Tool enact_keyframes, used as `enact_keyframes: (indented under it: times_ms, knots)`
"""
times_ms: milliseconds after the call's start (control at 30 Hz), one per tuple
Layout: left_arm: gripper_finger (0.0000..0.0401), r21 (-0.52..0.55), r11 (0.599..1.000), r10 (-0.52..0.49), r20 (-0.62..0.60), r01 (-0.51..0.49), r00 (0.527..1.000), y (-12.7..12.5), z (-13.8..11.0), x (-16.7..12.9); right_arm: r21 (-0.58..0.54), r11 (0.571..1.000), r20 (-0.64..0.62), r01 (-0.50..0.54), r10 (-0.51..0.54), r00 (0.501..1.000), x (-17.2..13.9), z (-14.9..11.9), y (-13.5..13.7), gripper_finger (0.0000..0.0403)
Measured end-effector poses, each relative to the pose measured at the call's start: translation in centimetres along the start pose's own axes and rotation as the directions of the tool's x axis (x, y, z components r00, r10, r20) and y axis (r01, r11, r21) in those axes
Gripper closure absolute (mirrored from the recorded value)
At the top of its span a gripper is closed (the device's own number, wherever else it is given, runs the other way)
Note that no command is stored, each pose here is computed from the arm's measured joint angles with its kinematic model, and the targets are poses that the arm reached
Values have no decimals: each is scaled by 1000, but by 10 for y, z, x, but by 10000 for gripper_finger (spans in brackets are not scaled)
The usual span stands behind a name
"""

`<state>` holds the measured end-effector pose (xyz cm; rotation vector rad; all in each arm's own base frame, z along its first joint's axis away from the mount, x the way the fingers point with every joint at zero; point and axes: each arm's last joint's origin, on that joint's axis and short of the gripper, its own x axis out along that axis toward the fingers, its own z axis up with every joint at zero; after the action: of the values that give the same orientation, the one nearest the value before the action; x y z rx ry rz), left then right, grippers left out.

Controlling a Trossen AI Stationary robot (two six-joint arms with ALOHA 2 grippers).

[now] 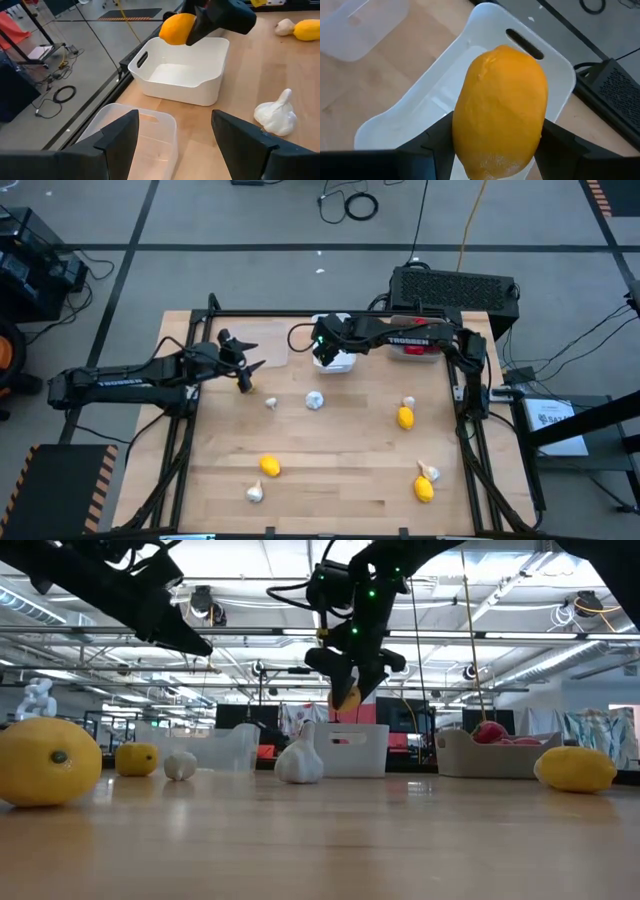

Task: Sort produce into baskets
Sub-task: Put the yellow lemon into the white bin

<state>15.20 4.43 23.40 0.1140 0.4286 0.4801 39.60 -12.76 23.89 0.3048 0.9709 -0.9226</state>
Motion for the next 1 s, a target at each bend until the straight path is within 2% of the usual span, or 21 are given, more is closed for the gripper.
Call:
enact_keyframes:
  times_ms: [133,533,700,900,1000]
  knots:
    - [146,0,1000,-10,1,10,1000,0,0,0,1,1000,0,-5,5,1000,0,0,0,184]
    - [146,0,1000,-11,1,11,1000,0,0,0,17,999,-21,-34,35,999,1,4,-6,102]
    - [146,1,1000,-13,1,13,1000,0,0,0,34,988,-135,-148,152,979,-20,11,-9,98]
    - [146,1,999,-44,4,44,999,-1,0,0,38,958,-377,-284,277,884,-59,-1,1,105]
    - [146,1,999,-44,4,44,999,-1,0,0,-1,957,-463,-289,256,848,-76,-15,11,109]
